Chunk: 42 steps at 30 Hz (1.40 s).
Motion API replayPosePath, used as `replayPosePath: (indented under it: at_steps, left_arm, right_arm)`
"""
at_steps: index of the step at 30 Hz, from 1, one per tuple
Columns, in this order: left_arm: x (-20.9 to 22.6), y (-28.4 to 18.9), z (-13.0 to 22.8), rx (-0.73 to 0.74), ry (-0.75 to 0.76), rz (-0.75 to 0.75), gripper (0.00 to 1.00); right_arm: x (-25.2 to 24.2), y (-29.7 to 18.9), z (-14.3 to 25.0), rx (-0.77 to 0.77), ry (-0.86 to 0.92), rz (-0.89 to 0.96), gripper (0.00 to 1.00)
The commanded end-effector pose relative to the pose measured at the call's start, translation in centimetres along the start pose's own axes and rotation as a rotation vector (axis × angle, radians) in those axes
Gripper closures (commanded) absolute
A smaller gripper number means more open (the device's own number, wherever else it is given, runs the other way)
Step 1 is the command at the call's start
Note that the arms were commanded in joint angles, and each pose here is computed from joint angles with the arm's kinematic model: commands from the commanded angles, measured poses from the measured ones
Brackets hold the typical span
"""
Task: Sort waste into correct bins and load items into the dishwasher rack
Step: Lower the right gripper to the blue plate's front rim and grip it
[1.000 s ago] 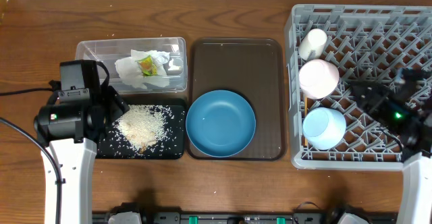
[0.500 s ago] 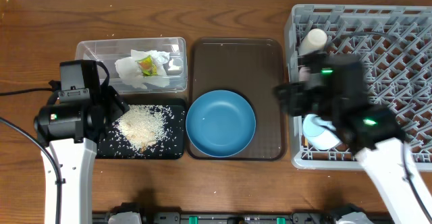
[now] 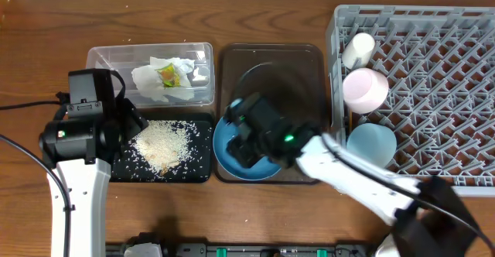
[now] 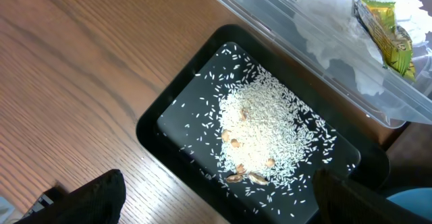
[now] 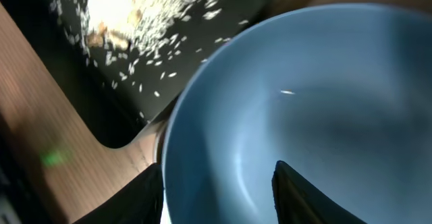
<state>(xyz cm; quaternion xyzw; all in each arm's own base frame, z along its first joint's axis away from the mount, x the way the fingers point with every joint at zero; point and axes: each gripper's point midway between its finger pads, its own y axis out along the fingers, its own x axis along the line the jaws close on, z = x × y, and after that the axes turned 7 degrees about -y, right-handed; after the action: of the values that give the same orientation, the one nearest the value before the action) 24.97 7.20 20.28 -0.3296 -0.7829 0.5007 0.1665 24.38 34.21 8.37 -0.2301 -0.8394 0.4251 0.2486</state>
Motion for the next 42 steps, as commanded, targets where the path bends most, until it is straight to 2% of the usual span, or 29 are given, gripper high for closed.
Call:
replayPosePath:
  at_steps: [1,5,16,26,30,42]
  left_arm:
    - [0.1,-0.5,-0.7,-0.023,-0.011,0.0,0.09]
    - [0.1,-0.5,-0.6,-0.023,-0.011,0.0,0.09]
    - [0.1,-0.5,-0.6,-0.023,-0.011,0.0,0.09]
    - [0.1,-0.5,-0.7,-0.023,-0.011,0.0,0.09]
    - [0.1,-0.5,-0.6,-0.023,-0.011,0.0,0.09]
    - [0.1,-0.5,-0.6,-0.023,-0.011,0.0,0.09]
  right_arm:
    - [0.6,1.9,0.4,0.023,-0.065,0.039,0.5]
    - [0.2,3.6,1.6,0.068,-0.088,0.104,0.5]
    - [0.8,4.6,2.6,0.096,-0.13,0.122,0.52]
    - [-4.0,3.2,4.1,0.169,-0.138,0.384,0.45]
    - [-5.6,2.5,5.1,0.214,-0.129,0.444,0.36]
    - [-12.2,0.4,6.5,0.259,0.065,0.525,0.36]
